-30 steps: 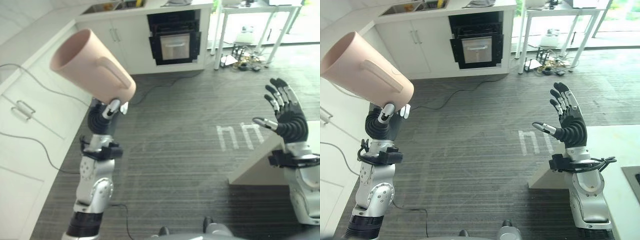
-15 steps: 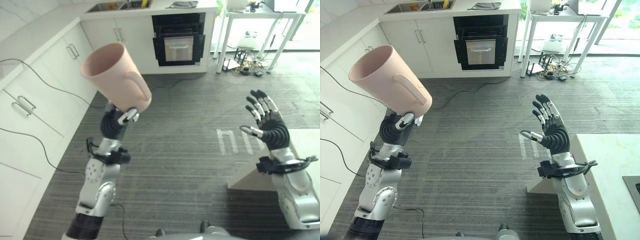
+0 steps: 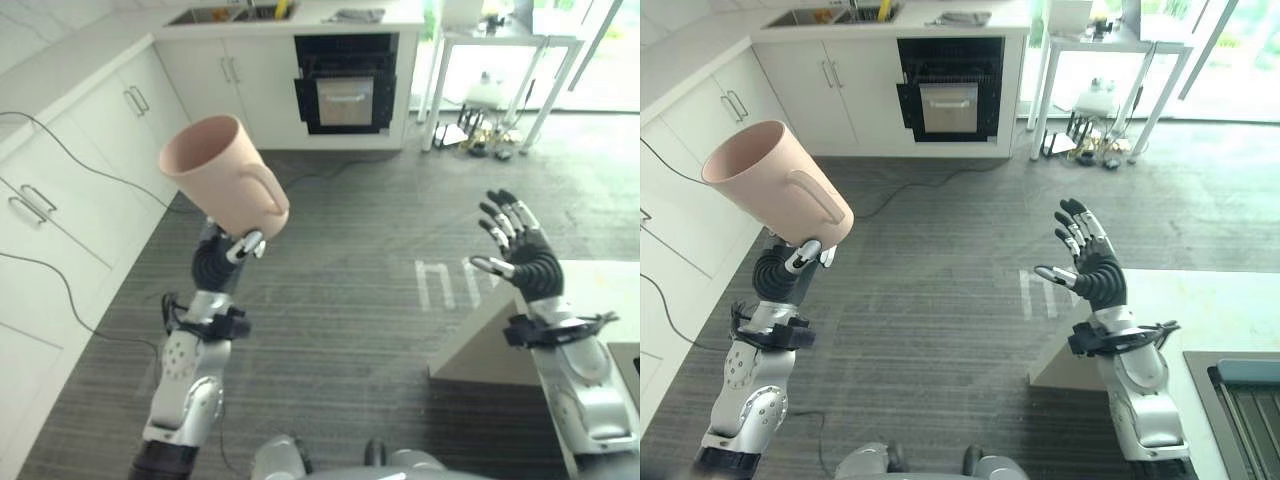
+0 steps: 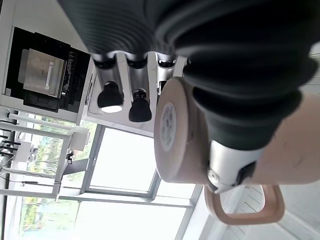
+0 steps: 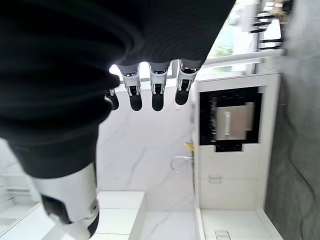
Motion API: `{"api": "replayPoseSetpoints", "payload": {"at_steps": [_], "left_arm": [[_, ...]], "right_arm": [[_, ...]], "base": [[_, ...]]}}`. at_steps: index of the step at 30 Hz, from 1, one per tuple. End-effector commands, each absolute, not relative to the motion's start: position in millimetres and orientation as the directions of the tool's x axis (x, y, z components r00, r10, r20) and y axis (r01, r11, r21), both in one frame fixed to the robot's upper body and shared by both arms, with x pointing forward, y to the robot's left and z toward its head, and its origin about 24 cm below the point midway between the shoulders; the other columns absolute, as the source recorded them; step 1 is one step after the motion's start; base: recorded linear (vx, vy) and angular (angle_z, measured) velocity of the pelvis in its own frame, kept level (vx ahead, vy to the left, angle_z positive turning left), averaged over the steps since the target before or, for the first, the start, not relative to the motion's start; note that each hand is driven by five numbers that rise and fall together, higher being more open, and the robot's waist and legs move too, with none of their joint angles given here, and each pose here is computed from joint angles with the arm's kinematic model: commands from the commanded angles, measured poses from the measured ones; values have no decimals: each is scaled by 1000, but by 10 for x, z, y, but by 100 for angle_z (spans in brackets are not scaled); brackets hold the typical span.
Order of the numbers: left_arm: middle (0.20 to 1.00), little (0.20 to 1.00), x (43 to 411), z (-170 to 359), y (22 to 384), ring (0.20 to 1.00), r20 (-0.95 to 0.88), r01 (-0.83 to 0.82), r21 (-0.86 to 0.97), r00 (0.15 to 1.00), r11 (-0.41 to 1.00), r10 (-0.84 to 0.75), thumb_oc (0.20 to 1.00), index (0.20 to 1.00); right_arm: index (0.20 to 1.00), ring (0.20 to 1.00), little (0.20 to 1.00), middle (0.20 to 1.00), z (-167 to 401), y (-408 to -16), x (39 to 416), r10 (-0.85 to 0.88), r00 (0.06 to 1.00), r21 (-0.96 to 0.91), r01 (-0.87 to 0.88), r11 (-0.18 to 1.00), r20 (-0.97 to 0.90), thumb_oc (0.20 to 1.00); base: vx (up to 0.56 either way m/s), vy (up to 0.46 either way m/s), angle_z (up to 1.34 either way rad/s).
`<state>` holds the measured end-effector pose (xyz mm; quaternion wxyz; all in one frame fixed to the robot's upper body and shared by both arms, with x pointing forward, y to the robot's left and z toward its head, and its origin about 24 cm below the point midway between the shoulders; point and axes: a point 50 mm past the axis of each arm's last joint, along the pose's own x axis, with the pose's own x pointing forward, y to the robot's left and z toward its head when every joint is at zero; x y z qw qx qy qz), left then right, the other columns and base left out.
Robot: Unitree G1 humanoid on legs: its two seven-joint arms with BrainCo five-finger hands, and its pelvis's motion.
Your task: Place the dishes in the dishwasher.
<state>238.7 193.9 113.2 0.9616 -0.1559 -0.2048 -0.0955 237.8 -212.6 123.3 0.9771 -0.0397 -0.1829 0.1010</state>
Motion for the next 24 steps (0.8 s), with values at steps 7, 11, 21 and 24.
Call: {"api": "replayPoseSetpoints", "payload": {"at_steps": [7, 11, 21, 24], "left_arm": [[200, 200, 2249, 1502, 2081, 200, 592, 248, -189, 800, 950, -91, 200, 200], [200, 200, 2308, 1545, 1986, 200, 598, 276, -161, 791, 948, -128, 200, 200], [200, 200, 2358, 1524, 1864, 200, 562, 334, -118, 799, 935, -215, 200, 200], [200, 200, 2373, 1547, 1922, 200, 562, 311, -129, 805, 942, -189, 200, 200]], "right_arm": [[1000, 1000, 1000, 1000, 1561, -2113, 2262, 278, 828, -162, -227, 960, 487, 1000], [1000, 1000, 1000, 1000, 1583, -2069, 2292, 260, 822, -156, -209, 965, 506, 1000], [1000, 1000, 1000, 1000, 1475, -2075, 2183, 215, 842, -121, -178, 976, 494, 1000], [1000, 1000, 1000, 1000, 1487, -2033, 2244, 239, 843, -133, -198, 971, 483, 1000]], "base": [[364, 304, -53], [276, 257, -7], [260, 254, 39], [243, -23, -35]]}}
